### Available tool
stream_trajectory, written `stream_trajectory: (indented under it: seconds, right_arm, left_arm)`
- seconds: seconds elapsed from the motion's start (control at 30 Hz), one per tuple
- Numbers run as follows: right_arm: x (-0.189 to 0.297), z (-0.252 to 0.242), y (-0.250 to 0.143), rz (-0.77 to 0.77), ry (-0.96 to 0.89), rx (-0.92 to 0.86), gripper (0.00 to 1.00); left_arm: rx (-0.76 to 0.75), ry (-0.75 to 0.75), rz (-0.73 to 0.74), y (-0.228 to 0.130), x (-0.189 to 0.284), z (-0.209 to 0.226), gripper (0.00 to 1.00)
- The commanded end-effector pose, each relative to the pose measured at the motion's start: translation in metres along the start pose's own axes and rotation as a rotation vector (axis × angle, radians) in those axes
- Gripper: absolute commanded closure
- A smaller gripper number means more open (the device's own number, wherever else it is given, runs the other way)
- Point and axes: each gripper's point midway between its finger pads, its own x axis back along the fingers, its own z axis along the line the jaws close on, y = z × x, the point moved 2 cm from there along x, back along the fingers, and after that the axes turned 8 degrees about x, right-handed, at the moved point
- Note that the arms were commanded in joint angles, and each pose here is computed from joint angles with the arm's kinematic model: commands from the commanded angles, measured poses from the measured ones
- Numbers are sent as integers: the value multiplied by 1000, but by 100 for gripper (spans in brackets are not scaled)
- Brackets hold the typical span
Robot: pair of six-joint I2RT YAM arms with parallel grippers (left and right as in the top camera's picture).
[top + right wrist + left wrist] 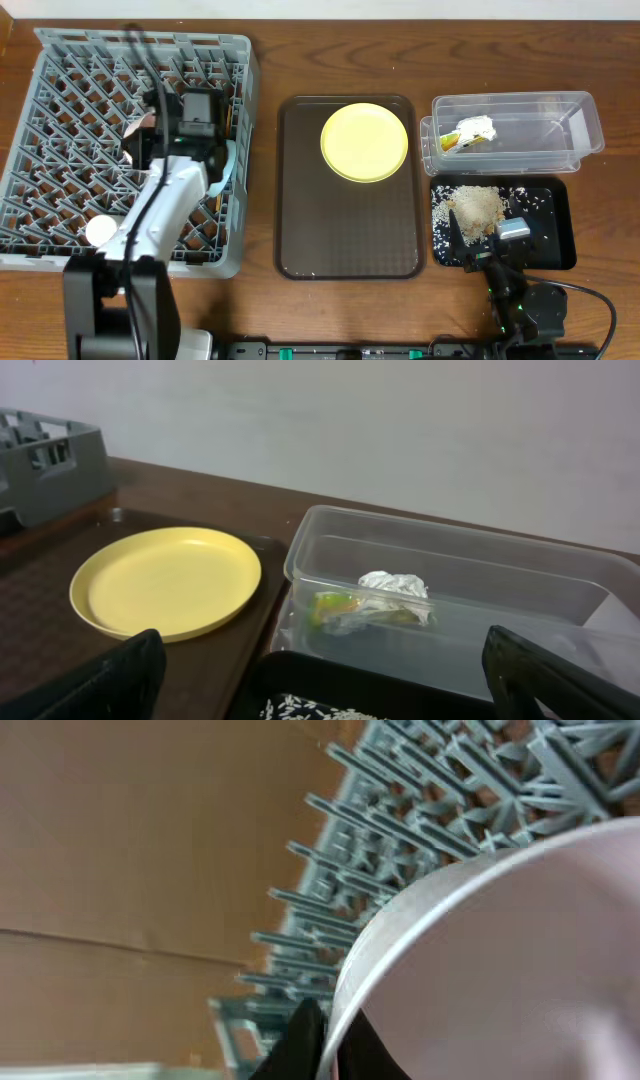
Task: Sort waste into correct bins and load items into the dishwasher
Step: 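Reach the left gripper to the yellow plate and grasp its rim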
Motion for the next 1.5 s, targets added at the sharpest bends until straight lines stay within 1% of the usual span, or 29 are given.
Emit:
stream_trajectory:
  seconds: [0.0, 0.1, 0.27, 0.53, 0.57, 0.7, 0.8, 0.87, 0.9, 1.0, 1.03, 1.1, 1.2, 1.37, 1.43, 1.47]
  right_arm:
    - [0, -2, -1, 2, -11, -1, 1]
    - [0, -2, -1, 2, -11, -2, 1]
    - [0, -2, -1, 2, -11, -2, 1]
    - [0, -2, -1, 2, -11, -2, 1]
    - [0, -2, -1, 2, -11, -2, 1]
    - [0, -2, -1, 2, -11, -2, 1]
    - [0, -2, -1, 2, -11, -1, 1]
    - [0, -2, -1, 2, -11, -1, 1]
    - [0, -2, -1, 2, -11, -1, 1]
    - [0, -2, -1, 2, -11, -2, 1]
    - [0, -2, -1, 2, -11, -2, 1]
    - [0, -2, -1, 2, -11, -2, 1]
    - [0, -2, -1, 2, -11, -2, 1]
    - [0, -2, -1, 2, -11, -1, 1]
    - [0, -2, -1, 2, -11, -2, 1]
    - [0, -2, -1, 2, -11, -2, 1]
  left_arm:
    - [-90, 109, -34, 12, 5, 11, 92]
    - [-90, 156, -50, 19, 6, 18, 92]
    - [-117, 152, -61, 25, 5, 17, 92]
    - [-184, 106, -63, 10, 10, 0, 92]
    - [-199, 102, -64, 8, 12, -3, 92]
    - [-246, 85, -75, 3, 21, -12, 84]
    - [-280, 72, -86, 1, 29, -17, 83]
    - [-290, 65, -94, 0, 33, -20, 74]
    - [-286, 60, -100, 0, 36, -20, 68]
    - [-194, 20, -144, 4, 55, -21, 52]
    - [-170, -23, -158, 5, 63, -23, 48]
    - [-127, -178, -176, 4, 84, -33, 46]
    - [-10, -499, -171, 3, 129, -50, 46]
    - [223, -1147, -90, 7, 230, -71, 46]
    - [259, -1335, -45, 8, 262, -78, 46]
    - [263, -1377, -28, 7, 270, -82, 45]
